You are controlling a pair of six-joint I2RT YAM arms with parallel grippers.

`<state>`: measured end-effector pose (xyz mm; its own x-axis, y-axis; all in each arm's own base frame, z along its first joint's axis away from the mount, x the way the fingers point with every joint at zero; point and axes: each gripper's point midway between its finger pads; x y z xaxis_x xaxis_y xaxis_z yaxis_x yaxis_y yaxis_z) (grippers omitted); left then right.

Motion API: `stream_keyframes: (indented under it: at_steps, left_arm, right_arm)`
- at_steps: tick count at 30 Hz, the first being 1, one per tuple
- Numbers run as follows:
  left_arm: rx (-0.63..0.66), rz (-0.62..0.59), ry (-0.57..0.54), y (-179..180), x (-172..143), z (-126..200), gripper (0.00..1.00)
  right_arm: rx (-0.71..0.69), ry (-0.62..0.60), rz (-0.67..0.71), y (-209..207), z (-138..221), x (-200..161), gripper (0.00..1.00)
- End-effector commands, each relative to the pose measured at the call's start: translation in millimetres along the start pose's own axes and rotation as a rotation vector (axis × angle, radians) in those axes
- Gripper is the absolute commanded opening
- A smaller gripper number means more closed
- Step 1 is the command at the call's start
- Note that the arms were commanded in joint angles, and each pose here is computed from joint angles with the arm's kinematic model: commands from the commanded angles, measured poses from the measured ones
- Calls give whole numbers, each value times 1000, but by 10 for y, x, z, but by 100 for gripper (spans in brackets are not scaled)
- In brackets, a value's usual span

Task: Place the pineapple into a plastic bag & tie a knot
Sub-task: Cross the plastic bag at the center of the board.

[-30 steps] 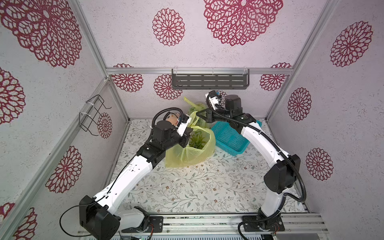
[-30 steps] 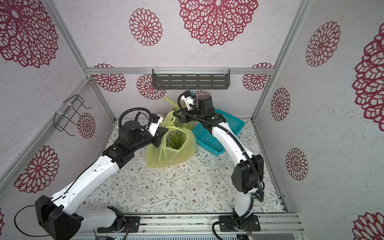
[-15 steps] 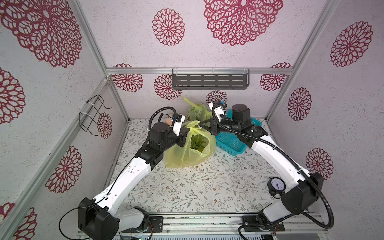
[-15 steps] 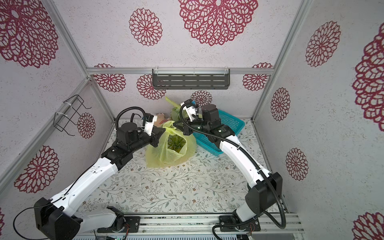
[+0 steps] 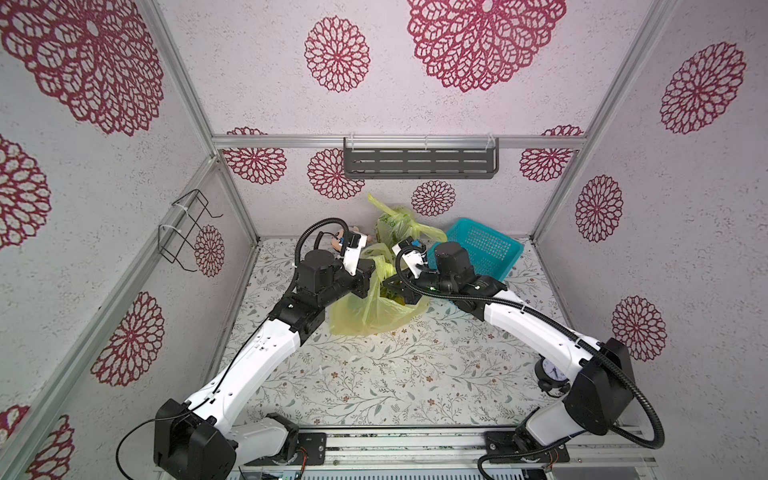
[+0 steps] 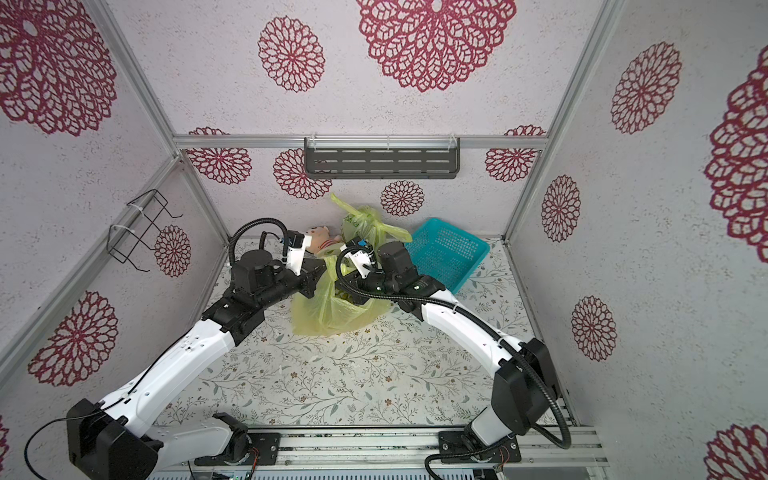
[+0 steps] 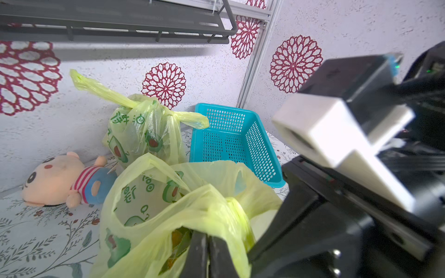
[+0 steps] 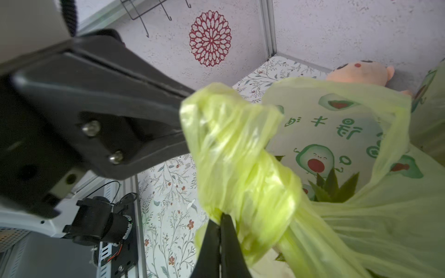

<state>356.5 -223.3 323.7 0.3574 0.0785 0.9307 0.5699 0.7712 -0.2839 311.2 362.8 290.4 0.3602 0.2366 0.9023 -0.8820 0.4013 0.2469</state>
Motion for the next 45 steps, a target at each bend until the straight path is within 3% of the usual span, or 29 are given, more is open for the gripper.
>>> stream_keyframes:
  at_steps: [1,7,13,22,29,37,41,45]
  left_arm:
    - [0,2,-58,-13,153,102,0]
    - [14,14,-64,6,115,173,0]
    - [-5,19,-81,-26,166,187,0]
    - [-53,26,-94,-104,262,113,0]
    - [-60,36,-93,-125,243,159,0]
    - [-62,46,-96,-146,208,265,0]
    - [-54,48,-96,-135,181,313,0]
    - [-49,52,-94,-124,148,322,0]
  right_arm:
    - [-80,-92,68,-81,71,280,0]
    - [-173,-234,11,-216,310,500,0]
    - [-120,-269,-108,-169,344,424,0]
    - [-13,-161,-75,21,-81,149,0]
    - [-63,-159,-32,-191,-379,97,0]
    - [-379,-404,49,-794,-347,455,0]
    - [-387,-540,50,-759,-197,696,0]
    - [-291,-580,70,-583,-198,666,0]
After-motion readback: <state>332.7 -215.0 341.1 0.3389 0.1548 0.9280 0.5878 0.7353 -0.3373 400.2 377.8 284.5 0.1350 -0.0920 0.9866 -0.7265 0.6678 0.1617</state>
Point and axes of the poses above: each gripper's point midway between its finger pads, its own z axis back along the fingers, its own y axis along the line the jaws close on, x = y × z, and after that the axes turned 7 degrees about z, right-handed
